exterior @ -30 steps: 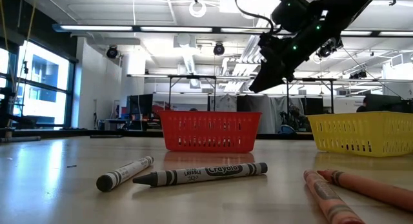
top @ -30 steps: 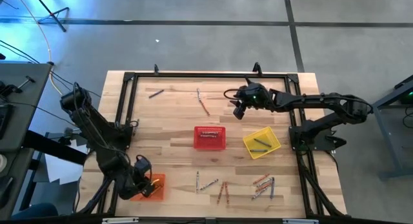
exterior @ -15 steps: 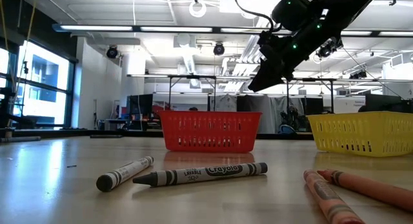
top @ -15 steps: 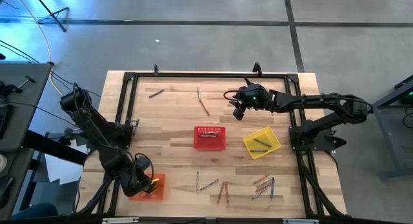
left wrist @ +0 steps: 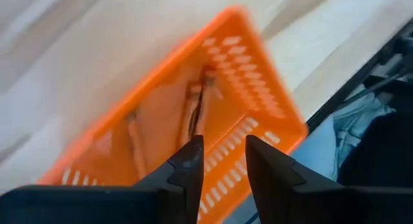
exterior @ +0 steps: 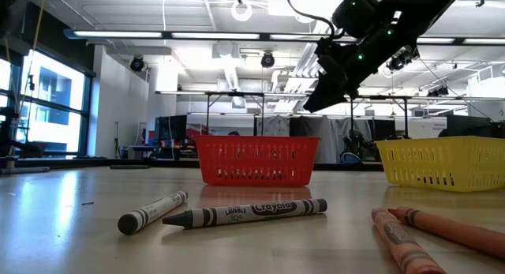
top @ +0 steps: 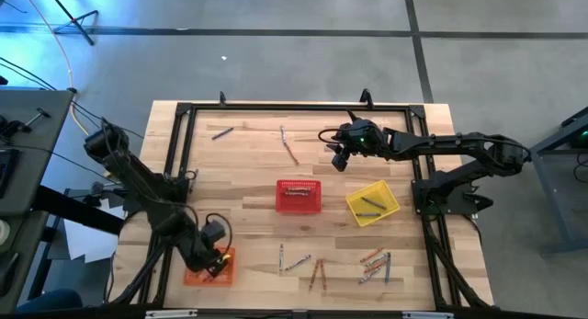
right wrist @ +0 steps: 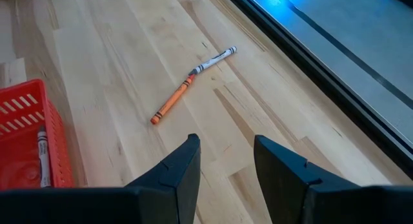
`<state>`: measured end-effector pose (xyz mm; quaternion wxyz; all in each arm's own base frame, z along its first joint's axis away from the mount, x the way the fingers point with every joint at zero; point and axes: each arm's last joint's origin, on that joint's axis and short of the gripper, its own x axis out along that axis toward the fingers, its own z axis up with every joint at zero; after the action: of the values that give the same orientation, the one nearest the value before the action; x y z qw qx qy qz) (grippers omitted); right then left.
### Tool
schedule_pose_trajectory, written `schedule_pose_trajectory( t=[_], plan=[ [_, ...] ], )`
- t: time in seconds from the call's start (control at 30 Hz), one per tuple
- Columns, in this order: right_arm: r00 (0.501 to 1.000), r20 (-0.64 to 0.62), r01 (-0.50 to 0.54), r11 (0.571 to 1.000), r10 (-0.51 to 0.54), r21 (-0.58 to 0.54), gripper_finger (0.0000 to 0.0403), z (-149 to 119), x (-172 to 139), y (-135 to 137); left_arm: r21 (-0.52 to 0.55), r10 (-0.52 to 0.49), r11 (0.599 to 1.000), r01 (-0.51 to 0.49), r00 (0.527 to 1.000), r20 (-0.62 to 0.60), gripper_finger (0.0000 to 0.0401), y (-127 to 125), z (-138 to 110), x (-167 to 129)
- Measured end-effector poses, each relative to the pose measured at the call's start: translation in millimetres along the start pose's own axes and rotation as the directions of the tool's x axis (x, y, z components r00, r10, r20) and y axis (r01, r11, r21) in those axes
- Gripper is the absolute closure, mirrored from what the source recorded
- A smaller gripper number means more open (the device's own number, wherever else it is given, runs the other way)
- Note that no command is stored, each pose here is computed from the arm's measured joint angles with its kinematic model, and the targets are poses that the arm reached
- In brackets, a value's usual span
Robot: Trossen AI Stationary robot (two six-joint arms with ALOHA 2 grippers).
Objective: Sort crayons
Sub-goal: Put the blue crayon into the yellow bin
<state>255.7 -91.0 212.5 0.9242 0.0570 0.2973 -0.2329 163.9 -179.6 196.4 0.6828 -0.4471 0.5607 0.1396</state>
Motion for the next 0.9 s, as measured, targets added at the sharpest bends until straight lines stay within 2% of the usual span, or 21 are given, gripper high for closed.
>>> schedule_pose_trajectory(
  t=[0.2, 0.33, 0.47, 0.6, 0.77, 0.9],
  plan=[
    [1.000, 0.000, 0.000, 1.000, 0.000, 0.012, 0.0263, 0, 0, 0, 0.135, -0.134, 0.983, 0.125, 0.989, 0.065, 0.0297, -10, 24, -15],
    [1.000, 0.000, 0.000, 1.000, 0.000, 0.015, 0.0263, 0, 0, 0, 0.156, -0.144, 0.982, 0.110, 0.963, 0.227, 0.0297, -7, 51, -27],
    [1.000, 0.000, 0.000, 1.000, 0.000, 0.015, 0.0263, 0, 0, 0, 0.051, -0.051, 0.998, 0.035, 0.927, 0.372, 0.0297, 3, 87, -33],
    [1.000, 0.000, 0.000, 1.000, 0.000, 0.015, 0.0263, 0, 0, 0, 0.053, 0.088, 0.991, -0.122, 0.900, 0.426, 0.0297, 21, 122, -38],
    [1.000, 0.000, 0.000, 1.000, 0.000, 0.015, 0.0263, 0, 0, 0, 0.095, 0.225, 0.944, -0.317, 0.823, 0.522, 0.0297, 46, 166, -50],
    [1.000, -0.001, 0.000, 1.000, 0.000, 0.015, 0.0263, 0, 0, 0, 0.079, 0.314, 0.904, -0.420, 0.779, 0.544, 0.0297, 69, 194, -63]
  ],
)
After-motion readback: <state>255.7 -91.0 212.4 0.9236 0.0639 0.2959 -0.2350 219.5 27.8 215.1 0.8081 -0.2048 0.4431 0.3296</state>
